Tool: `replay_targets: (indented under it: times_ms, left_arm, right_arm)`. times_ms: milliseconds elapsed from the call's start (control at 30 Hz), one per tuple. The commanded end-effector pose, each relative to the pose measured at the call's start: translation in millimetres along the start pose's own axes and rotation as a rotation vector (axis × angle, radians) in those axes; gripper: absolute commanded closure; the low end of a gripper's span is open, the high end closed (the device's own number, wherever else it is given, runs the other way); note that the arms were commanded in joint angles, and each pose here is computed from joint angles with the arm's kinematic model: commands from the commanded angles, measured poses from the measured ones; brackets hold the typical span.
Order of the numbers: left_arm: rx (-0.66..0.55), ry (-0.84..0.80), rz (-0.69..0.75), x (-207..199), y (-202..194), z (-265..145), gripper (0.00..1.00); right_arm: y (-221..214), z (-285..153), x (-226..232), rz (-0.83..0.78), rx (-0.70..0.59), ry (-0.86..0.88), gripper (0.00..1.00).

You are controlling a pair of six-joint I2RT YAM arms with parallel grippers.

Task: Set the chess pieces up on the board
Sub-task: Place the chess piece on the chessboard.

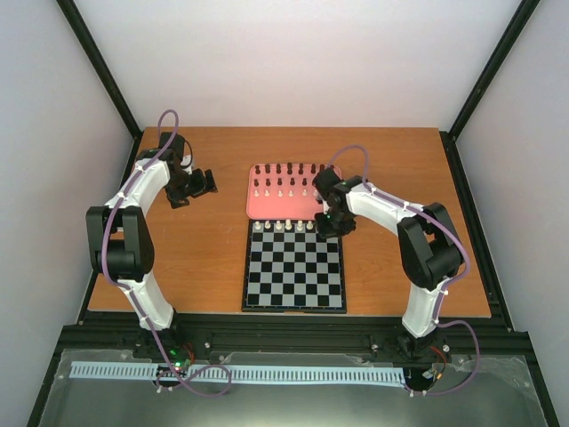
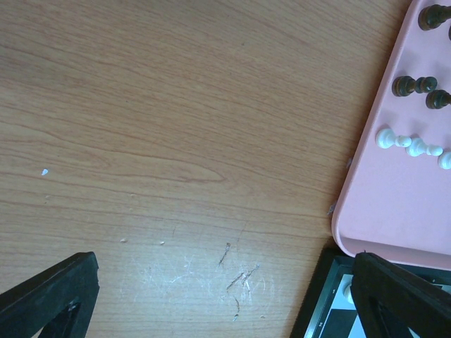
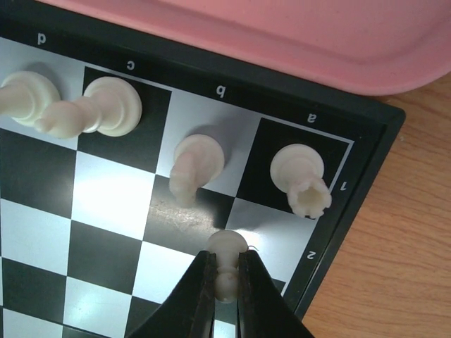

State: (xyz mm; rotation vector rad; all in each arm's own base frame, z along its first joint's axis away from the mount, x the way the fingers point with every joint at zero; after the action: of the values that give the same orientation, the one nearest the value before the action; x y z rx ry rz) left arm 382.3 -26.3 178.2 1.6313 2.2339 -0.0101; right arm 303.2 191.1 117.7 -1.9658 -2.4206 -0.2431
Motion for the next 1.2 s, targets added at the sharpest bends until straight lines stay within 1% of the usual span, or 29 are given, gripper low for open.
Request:
replay_targets:
  times_ms: [0,433,767,867,1000,1167]
  left_arm:
    - [-0.024,-0.013,0.013,-5,5,-8,0.00]
    - [-0.020,-0.010,0.012,-4,6,-5,0.00]
    - [-0.016,-0.011,0.011,-4,6,-4,0.00]
    - [-0.014,-0.012,0.010,-5,6,-3,0.00]
    - [-0.012,-0.011,0.010,-4,6,-3,0.00]
    - [-0.013,-0.013,0.010,-4,6,-3,0.00]
  right_arm:
    - [3,1,-8,0.038,-0.015,-0.021,0.97]
    - [2,12,-16,0.042,0.021,-0.023,0.97]
    - [0,19,-19,0.040,0.047,-0.033,0.95]
    - [0,19,-19,0.041,0.050,-0.036,0.92]
    - [-1,15,-20,0.039,0.042,-0.036,0.86]
    - [-2,2,-18,0.030,0.014,-0.020,0.79]
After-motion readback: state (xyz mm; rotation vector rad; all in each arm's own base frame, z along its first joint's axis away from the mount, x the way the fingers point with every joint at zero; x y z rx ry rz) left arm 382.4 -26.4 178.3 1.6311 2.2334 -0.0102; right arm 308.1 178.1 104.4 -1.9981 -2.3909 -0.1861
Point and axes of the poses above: each gripper's point midway between its finger pads, its own z axis out along the fingers, its own x axis along the line the jaws close on, y = z × x, the point moved 7 cm from there along -z, back along the fingers, and after that the axes turned 2 degrees about z, right-handed, at the moved point
